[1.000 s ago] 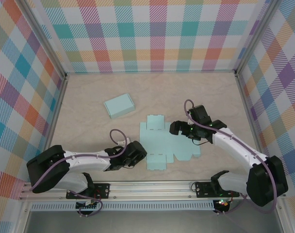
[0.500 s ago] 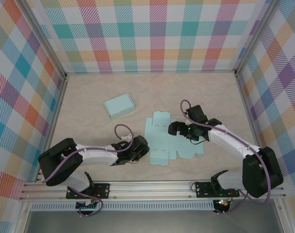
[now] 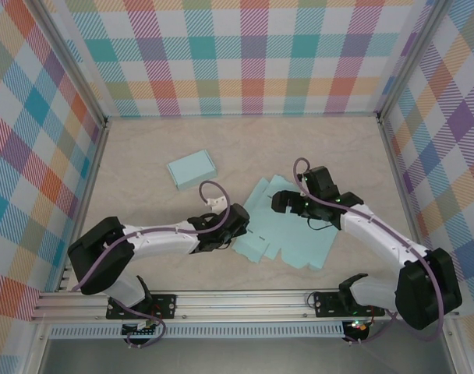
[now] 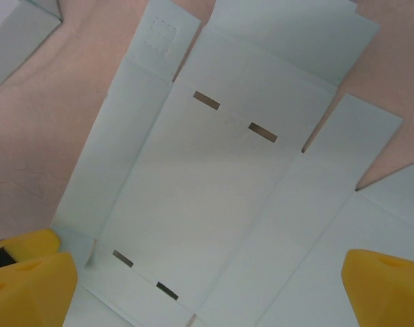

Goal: Fold the paper box

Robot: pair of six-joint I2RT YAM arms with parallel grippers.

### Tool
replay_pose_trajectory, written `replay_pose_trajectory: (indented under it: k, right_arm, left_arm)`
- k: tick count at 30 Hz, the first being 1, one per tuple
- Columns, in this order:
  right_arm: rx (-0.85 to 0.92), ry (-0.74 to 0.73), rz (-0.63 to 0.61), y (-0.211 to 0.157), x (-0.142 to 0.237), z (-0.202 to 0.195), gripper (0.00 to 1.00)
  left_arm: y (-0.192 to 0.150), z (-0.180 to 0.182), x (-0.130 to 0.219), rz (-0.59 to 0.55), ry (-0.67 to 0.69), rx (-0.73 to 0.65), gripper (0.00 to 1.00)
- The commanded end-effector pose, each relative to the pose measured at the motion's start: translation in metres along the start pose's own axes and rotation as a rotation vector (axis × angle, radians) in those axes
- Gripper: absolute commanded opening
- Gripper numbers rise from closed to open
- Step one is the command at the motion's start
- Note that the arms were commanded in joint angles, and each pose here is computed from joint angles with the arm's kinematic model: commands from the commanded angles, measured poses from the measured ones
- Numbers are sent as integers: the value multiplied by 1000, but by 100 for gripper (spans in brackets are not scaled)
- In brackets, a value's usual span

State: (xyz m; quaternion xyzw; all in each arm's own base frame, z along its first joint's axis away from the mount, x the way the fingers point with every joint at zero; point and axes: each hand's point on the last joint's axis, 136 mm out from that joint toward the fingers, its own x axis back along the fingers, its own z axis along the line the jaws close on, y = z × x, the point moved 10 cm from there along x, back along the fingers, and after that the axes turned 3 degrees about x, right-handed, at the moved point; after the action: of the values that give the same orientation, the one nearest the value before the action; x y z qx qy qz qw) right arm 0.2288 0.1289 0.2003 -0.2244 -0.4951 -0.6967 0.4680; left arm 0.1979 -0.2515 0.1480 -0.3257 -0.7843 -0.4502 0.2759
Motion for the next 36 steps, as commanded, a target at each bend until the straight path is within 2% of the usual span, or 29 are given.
replay_pose_trajectory:
  k: [1, 10, 19, 26, 31, 36]
  right_arm:
    - [64, 30, -91, 15, 11, 10, 100]
    - [90, 118, -111, 37, 19, 13, 100]
    - [180, 149, -108, 51, 15, 12, 100]
    - [207, 173, -128, 61, 25, 16, 99]
    - [196, 181, -136, 66, 34, 18, 97]
    - [211, 203, -141, 67, 42, 22, 90]
  left_arm:
    - [25, -2, 17, -162, 81, -304, 0]
    - [69, 5, 40, -339, -7, -668, 0]
    - [87, 13, 85, -497, -232, -1056, 0]
    - [92, 23, 106, -471, -350, -1273, 0]
    - [108, 24, 99, -435, -325, -1327, 0]
    - [122, 10, 87, -373, -307, -1453, 0]
